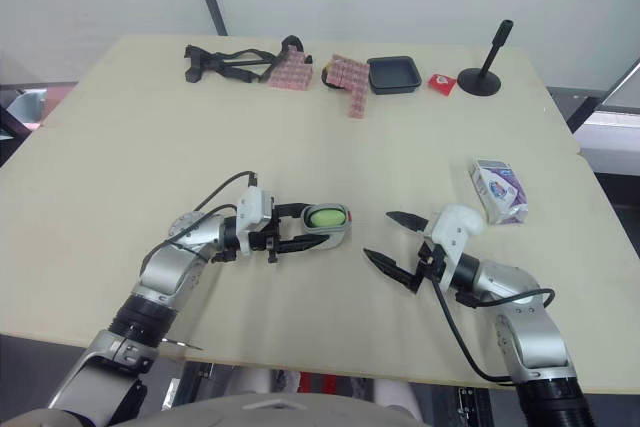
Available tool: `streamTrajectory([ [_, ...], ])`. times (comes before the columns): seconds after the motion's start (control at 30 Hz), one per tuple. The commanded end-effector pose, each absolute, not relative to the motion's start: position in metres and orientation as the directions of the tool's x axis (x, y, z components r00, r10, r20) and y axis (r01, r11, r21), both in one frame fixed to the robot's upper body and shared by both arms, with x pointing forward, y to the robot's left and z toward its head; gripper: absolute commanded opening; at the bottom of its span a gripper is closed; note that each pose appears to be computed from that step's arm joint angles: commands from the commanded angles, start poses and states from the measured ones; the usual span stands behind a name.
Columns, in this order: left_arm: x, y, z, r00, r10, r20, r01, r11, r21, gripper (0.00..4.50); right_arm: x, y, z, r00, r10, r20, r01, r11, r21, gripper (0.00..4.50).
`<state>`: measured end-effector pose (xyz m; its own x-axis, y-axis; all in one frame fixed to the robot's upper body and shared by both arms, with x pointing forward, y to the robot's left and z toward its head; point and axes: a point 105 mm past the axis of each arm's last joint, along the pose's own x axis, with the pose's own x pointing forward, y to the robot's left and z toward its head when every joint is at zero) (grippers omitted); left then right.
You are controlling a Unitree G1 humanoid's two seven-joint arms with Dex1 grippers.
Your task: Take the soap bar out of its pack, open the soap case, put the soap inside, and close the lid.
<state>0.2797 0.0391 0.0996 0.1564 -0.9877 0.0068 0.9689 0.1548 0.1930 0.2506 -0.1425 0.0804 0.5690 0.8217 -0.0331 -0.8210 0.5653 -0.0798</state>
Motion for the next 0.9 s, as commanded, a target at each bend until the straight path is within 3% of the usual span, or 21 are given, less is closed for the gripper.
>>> streamTrajectory([
  [0.03,0.279,0.04,0.113,0.155,-0.986,0.064,0.966,0.164,0.201,1.89,0.248,-0.143,0.085,0.558,0.83,-0.012,-0.823,0.551,-0.136,4.47],
  [0.5,0.27,0.039,0.113,0.044,-0.998,0.045,0.983,0.051,0.174,1.89,0.246,-0.156,0.093,0.607,0.794,-0.025,-0.782,0.591,-0.198,4.47],
  [0.6,0.261,0.037,0.112,-0.03,-0.999,0.021,0.981,-0.025,0.19,1.89,0.238,-0.168,0.096,0.617,0.786,-0.04,-0.776,0.6,-0.194,4.47],
  [0.9,0.259,0.035,0.109,-0.067,-0.998,0.005,0.977,-0.065,0.201,1.89,0.235,-0.225,0.111,0.716,0.69,-0.104,-0.695,0.691,-0.196,4.47],
])
